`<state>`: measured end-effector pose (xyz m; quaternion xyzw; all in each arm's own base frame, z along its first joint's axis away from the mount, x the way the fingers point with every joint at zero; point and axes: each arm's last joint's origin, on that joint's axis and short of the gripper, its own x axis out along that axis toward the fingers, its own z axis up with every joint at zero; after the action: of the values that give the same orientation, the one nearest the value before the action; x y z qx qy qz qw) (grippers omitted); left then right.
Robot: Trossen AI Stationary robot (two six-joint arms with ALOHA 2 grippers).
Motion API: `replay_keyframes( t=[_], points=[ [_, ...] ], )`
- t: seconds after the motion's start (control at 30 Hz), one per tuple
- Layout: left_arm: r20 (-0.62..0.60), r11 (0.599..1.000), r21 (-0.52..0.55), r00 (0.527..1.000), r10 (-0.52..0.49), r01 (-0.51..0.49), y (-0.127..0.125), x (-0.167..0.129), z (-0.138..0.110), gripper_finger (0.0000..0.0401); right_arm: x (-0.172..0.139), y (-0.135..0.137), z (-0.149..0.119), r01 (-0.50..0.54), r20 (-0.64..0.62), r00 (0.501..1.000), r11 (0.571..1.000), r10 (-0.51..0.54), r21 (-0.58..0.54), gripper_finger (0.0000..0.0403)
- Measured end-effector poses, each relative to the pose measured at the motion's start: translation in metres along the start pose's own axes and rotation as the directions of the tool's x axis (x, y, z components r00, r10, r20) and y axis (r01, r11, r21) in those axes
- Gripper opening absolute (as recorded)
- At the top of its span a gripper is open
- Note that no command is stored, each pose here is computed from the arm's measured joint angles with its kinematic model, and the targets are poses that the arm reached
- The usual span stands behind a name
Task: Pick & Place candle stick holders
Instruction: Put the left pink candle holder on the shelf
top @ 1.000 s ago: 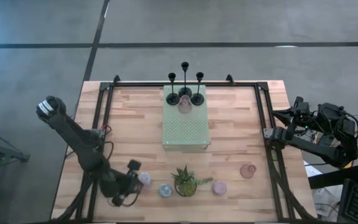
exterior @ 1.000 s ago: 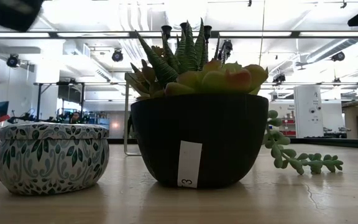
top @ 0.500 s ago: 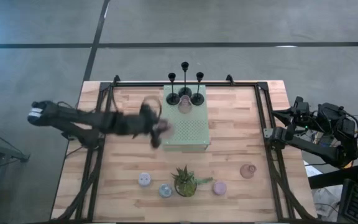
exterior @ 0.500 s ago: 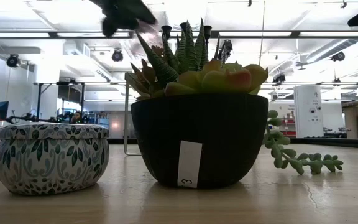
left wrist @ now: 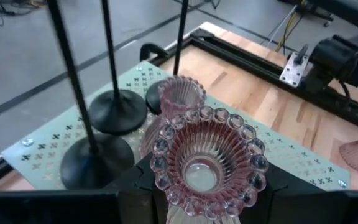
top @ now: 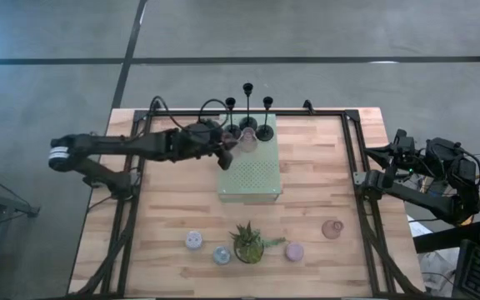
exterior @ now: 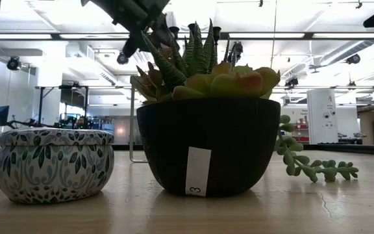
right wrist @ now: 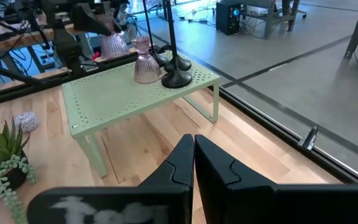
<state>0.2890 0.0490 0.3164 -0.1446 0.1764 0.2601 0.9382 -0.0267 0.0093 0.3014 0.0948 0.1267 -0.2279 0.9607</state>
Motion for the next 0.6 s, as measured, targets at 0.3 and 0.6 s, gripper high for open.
replay_keyframes(
  t=[0.3,0.6],
  points=[
    [-0.084,0.999,0.024,0.996,0.036,-0.034,-0.001,0.012,-0.009,0.0133,0.000,0.000,0.000,0.000,0.000,1.000,1.000,0.000,0.000,0.0008],
    [-0.106,0.997,0.044,0.993,0.060,-0.056,0.000,0.013,-0.012,0.0133,0.000,0.000,0.000,0.000,0.000,1.000,1.000,0.000,0.000,0.0008]
  ],
)
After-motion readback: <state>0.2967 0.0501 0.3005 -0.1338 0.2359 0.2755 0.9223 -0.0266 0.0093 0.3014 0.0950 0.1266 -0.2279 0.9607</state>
